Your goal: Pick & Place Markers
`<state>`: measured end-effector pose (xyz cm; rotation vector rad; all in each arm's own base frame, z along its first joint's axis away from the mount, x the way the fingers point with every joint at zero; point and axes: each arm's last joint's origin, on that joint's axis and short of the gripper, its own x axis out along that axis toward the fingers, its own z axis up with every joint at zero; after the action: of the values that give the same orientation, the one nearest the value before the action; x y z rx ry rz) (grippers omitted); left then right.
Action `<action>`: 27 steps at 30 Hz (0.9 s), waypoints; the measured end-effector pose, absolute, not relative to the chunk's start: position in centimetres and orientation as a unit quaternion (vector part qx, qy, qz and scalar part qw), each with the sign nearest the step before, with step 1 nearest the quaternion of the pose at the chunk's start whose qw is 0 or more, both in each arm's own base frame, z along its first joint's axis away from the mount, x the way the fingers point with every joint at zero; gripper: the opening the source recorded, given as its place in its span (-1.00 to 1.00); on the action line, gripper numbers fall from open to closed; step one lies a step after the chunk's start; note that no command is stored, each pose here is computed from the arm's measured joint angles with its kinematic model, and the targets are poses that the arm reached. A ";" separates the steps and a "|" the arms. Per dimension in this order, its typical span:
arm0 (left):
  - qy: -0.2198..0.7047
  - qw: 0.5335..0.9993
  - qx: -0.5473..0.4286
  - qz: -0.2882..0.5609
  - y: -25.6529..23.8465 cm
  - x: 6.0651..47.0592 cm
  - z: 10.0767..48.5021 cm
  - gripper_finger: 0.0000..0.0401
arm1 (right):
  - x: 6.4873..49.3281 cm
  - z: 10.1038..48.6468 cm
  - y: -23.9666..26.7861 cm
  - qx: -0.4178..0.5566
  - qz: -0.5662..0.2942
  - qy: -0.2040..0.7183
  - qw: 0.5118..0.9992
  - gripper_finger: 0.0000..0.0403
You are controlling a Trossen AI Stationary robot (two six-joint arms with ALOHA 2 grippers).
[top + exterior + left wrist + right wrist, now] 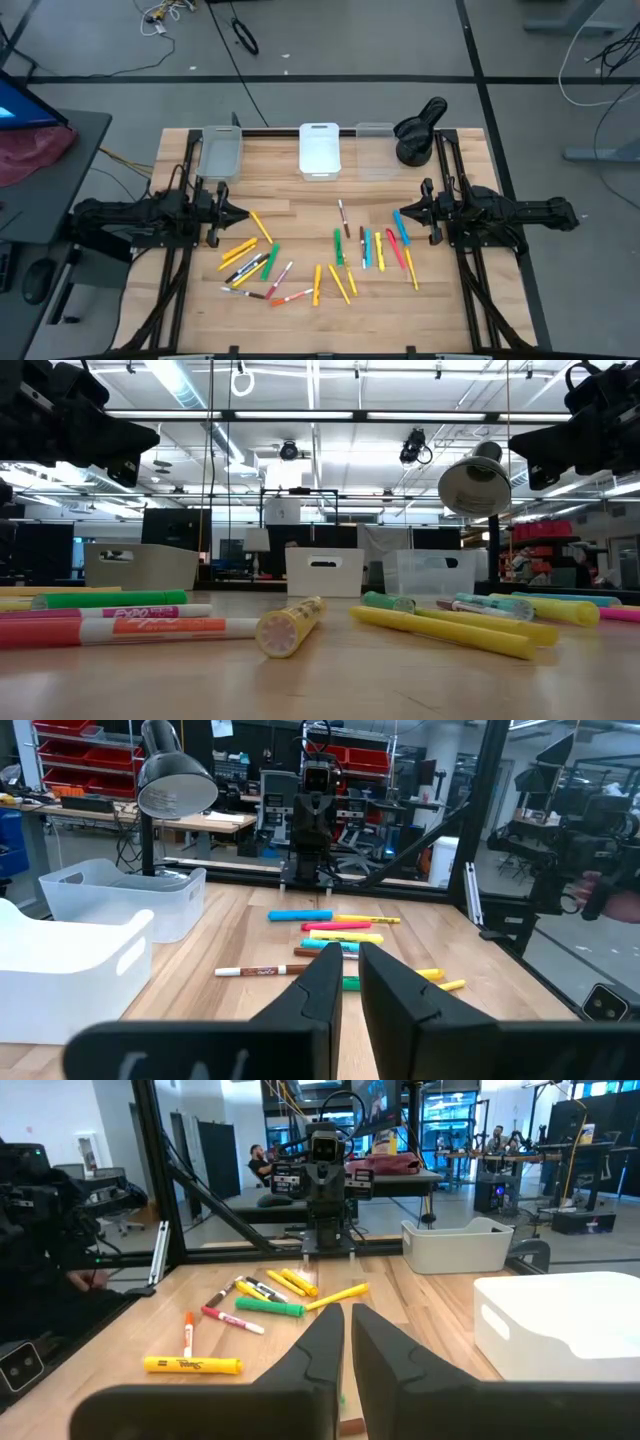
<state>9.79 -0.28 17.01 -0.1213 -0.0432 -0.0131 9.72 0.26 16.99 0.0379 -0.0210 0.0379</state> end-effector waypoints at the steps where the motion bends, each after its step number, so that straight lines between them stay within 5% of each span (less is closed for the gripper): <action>1: -0.022 0.998 -0.061 -0.007 -0.3 9.8 17.0 -0.79 | 9.7 17.1 0.2 0.013 0.015 -0.014 1.000 -0.86; 6: -0.021 0.998 -0.061 -0.007 -0.3 9.8 17.0 -0.79 | 9.7 18.6 0.5 0.060 0.050 -0.087 0.993 -0.86; 17: -0.022 0.998 -0.061 -0.007 -0.3 9.8 17.0 -0.79 | 10.5 22.0 1.5 -0.067 0.084 -0.267 0.958 -0.86; 27: -0.021 0.998 -0.061 -0.007 -0.3 9.8 17.0 -0.79 | 13.7 21.8 0.7 -0.022 -0.107 -0.229 0.967 -0.86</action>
<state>9.79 -0.28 17.01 -0.1213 -0.0430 -0.0130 13.72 0.74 21.81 -0.0447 -0.4622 -0.2164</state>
